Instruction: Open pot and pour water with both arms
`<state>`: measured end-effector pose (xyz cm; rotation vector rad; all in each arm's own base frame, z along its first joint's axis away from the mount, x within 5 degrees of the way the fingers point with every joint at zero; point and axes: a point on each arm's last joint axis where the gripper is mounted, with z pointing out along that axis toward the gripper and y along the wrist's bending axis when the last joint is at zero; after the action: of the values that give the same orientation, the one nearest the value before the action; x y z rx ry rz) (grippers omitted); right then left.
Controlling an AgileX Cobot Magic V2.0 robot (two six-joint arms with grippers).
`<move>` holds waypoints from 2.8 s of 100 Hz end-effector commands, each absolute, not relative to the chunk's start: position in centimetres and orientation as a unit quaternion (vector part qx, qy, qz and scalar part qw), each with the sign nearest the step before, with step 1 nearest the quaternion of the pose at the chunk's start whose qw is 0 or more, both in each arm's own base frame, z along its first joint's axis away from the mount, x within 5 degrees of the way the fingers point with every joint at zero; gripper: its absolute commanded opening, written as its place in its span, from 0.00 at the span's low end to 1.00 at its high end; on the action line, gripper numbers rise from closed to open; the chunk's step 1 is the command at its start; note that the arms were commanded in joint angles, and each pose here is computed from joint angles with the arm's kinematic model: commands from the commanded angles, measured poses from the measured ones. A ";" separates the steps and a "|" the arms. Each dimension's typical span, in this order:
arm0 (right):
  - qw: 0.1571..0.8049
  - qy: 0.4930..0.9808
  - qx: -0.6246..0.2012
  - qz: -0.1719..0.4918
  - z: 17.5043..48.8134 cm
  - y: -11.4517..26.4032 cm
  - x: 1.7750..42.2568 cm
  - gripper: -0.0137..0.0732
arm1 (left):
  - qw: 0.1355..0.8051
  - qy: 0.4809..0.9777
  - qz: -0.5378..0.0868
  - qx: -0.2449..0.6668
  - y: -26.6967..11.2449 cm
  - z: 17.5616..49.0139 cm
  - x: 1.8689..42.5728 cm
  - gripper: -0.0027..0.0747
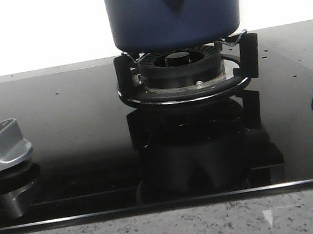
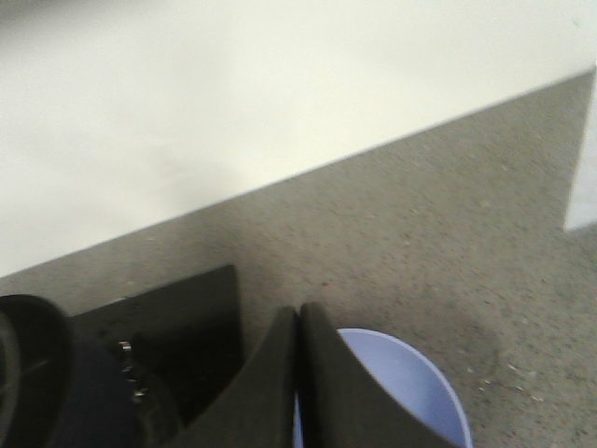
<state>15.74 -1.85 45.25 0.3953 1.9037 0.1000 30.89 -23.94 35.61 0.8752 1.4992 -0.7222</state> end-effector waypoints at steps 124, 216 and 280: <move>0.640 0.758 0.120 0.046 47.8 -1.0 13.6 0.08 | 0.576 0.628 -0.395 0.344 -25.4 36.4 31.4 0.37; 0.642 0.756 0.120 0.046 47.9 -1.0 13.6 0.08 | 0.595 0.640 -0.342 0.345 -25.0 36.1 32.2 0.38; 0.643 0.755 0.120 0.046 47.9 -1.0 13.6 0.08 | 0.631 0.608 -0.341 0.341 -23.4 39.9 30.2 0.69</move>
<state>13.87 -1.02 46.42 0.3053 1.8284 0.1156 32.21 -24.55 35.12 0.8491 1.5183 -0.7166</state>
